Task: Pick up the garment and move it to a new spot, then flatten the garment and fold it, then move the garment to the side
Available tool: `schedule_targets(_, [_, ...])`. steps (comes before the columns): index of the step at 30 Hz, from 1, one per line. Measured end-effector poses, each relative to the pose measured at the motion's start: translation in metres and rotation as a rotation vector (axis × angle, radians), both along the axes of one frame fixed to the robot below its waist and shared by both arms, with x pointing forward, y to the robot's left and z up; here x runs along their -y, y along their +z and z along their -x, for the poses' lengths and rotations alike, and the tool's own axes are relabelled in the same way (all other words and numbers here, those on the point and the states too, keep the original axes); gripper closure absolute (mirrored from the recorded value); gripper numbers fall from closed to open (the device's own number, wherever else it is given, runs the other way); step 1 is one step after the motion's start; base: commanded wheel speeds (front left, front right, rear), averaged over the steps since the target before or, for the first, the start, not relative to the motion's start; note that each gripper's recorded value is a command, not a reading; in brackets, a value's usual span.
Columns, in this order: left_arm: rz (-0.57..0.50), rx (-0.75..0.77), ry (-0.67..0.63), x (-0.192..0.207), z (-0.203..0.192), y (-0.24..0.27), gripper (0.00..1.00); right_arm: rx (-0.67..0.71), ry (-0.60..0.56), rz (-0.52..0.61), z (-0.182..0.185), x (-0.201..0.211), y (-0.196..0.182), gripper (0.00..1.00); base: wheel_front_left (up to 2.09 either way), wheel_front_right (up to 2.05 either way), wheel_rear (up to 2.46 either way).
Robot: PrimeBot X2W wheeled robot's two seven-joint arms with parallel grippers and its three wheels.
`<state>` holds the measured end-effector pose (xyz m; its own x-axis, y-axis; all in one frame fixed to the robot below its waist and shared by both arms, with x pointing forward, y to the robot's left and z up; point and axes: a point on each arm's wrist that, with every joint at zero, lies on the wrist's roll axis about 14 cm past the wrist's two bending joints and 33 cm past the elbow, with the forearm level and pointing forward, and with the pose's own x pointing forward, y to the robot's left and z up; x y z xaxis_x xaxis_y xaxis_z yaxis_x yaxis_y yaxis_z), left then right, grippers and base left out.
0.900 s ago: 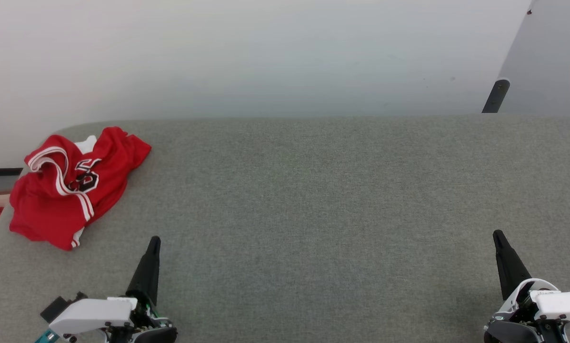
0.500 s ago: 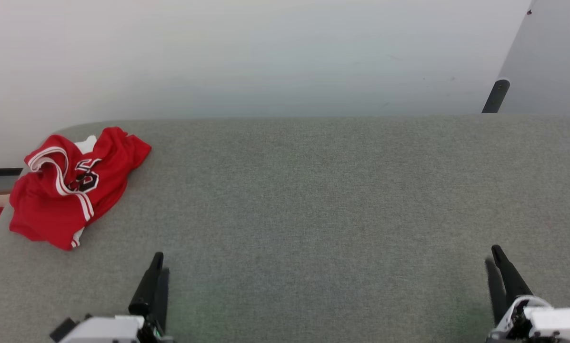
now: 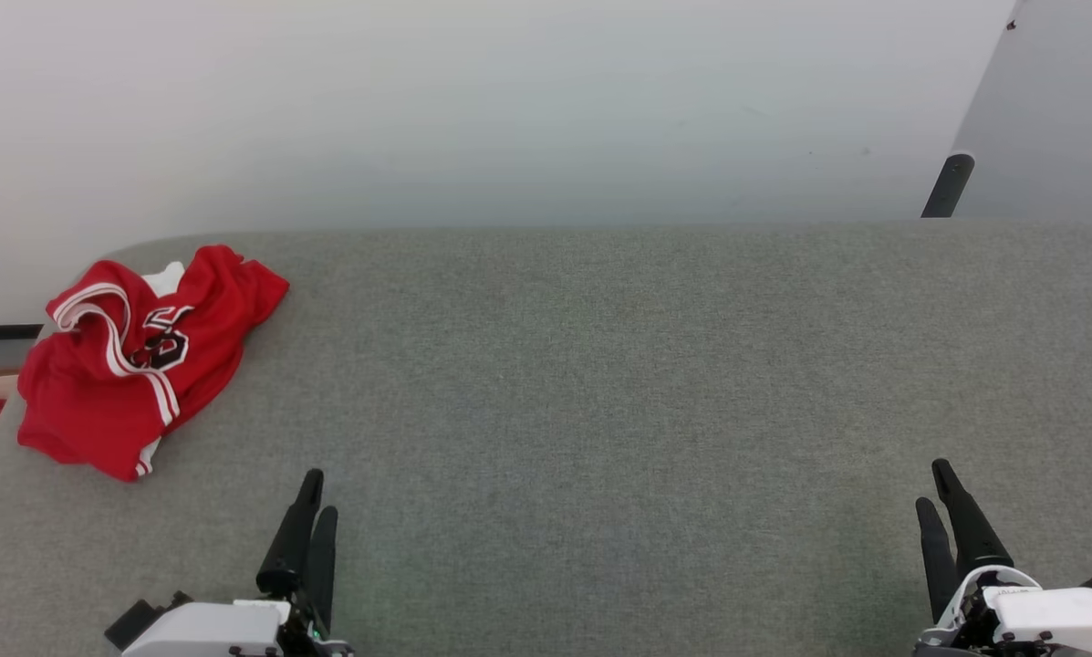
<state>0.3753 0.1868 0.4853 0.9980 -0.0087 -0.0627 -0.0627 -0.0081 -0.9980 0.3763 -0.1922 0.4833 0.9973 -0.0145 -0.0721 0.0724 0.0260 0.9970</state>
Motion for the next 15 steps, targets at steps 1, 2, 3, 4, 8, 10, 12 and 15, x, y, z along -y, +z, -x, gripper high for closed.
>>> schedule_targets(1, [-0.001,0.003,0.001,0.0,0.0,0.001,0.0,0.001,-0.001,0.003,0.0,0.0,0.0,0.0,0.0,0.0,0.0])
schedule_targets(2, [-0.002,0.006,-0.001,0.001,0.0,0.002,0.0,0.003,-0.001,0.007,0.0,-0.001,0.001,0.0,0.0,0.0,0.0])
schedule_targets(3, [-0.004,0.009,-0.002,0.002,-0.001,0.003,0.0,0.005,-0.001,0.014,0.0,-0.001,0.002,0.0,0.0,0.0,0.0])
schedule_targets(4, [-0.006,0.011,-0.002,0.003,-0.001,0.004,0.0,0.007,-0.002,0.022,-0.001,-0.002,0.002,0.0,0.0,0.0,0.0])
schedule_targets(8, [-0.022,0.022,-0.003,0.004,-0.002,0.007,0.0,0.017,-0.001,0.045,-0.002,-0.003,0.006,0.0,0.0,0.0,0.0])
schedule_targets(10, [-0.033,0.028,-0.005,0.005,-0.002,0.009,0.0,0.019,0.0,0.06,-0.002,-0.004,0.007,0.0,0.0,0.0,0.0])
schedule_targets(12, [-0.057,0.031,-0.007,0.005,-0.002,0.01,0.0,0.022,-0.001,0.073,-0.002,-0.005,0.007,0.0,0.0,0.0,0.0])
schedule_targets(15, [-0.093,0.036,-0.009,0.006,-0.003,0.012,0.0,0.026,0.002,0.107,-0.002,-0.006,0.009,0.0,0.0,0.0,0.0])
